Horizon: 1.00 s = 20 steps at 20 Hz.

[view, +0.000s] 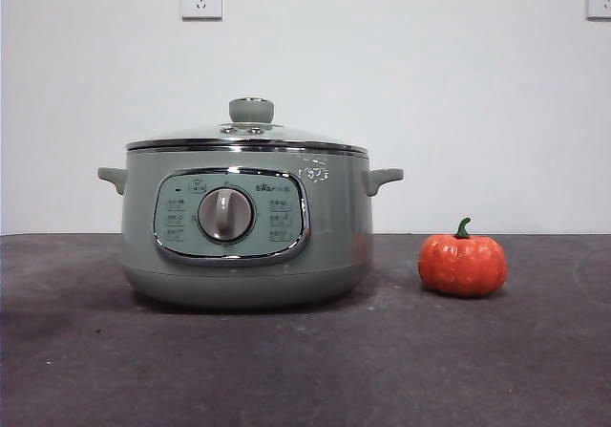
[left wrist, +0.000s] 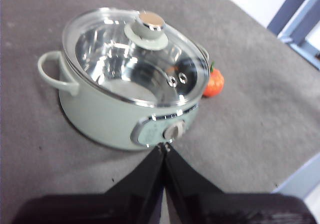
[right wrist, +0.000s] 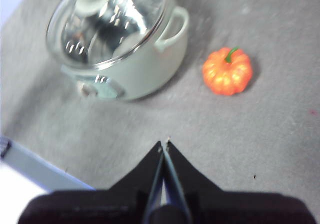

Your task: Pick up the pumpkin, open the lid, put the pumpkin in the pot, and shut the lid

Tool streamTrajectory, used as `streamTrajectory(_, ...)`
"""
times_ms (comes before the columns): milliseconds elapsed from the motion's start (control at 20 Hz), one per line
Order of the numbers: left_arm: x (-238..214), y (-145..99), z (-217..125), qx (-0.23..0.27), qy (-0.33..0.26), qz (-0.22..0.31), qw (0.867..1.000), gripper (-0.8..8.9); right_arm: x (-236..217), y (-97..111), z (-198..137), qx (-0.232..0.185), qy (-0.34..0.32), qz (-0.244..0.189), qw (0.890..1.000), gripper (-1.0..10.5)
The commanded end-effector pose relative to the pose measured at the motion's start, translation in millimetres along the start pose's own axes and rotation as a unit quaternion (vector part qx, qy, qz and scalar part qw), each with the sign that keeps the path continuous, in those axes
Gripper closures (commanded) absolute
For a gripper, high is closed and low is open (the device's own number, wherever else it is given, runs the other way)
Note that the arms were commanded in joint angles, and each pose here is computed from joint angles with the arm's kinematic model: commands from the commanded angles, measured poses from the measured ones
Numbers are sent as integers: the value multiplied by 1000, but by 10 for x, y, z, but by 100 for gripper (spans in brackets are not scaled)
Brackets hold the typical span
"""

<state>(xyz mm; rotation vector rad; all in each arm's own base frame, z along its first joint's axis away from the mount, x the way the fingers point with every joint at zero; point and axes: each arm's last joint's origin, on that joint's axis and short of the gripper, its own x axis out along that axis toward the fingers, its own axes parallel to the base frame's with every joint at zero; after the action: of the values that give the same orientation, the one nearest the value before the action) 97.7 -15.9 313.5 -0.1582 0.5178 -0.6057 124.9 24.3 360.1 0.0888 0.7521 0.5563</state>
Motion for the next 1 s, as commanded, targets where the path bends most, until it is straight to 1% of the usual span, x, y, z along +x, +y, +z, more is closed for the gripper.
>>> streamTrajectory(50,-23,-16,23,21,-1,-2,1000,821,0,14,3,-22,2,3,1000,958)
streamTrajectory(150,-31,-21,37,23,-5,-1,1000,799,0,16,2,-22,2,4,1000,936)
streamTrajectory(200,-31,-21,40,24,-6,0,1000,699,0,16,3,-22,2,4,1000,931)
streamTrajectory(250,-31,-20,41,23,-7,0,1000,451,0,16,4,-22,1,3,1000,821)
streamTrajectory(300,-31,-20,41,23,-7,1,1000,228,0,15,5,-22,1,3,1000,648)
streamTrajectory(350,-30,-19,41,23,-6,1,1000,80,0,15,8,-19,0,3,1000,398)
streamTrajectory(400,-29,-19,42,23,-6,1,1000,72,1,15,10,-19,-1,3,1000,249)
streamTrajectory(450,-29,-19,41,23,-6,1,1000,72,1,15,14,-16,-3,3,1000,218)
streamTrajectory(750,-29,-19,42,23,-6,1,1000,72,28,0,36,-15,-3,3,1000,223)
streamTrajectory(1000,-29,-19,41,23,-6,0,1000,72,306,-122,218,-17,3,4,1000,223)
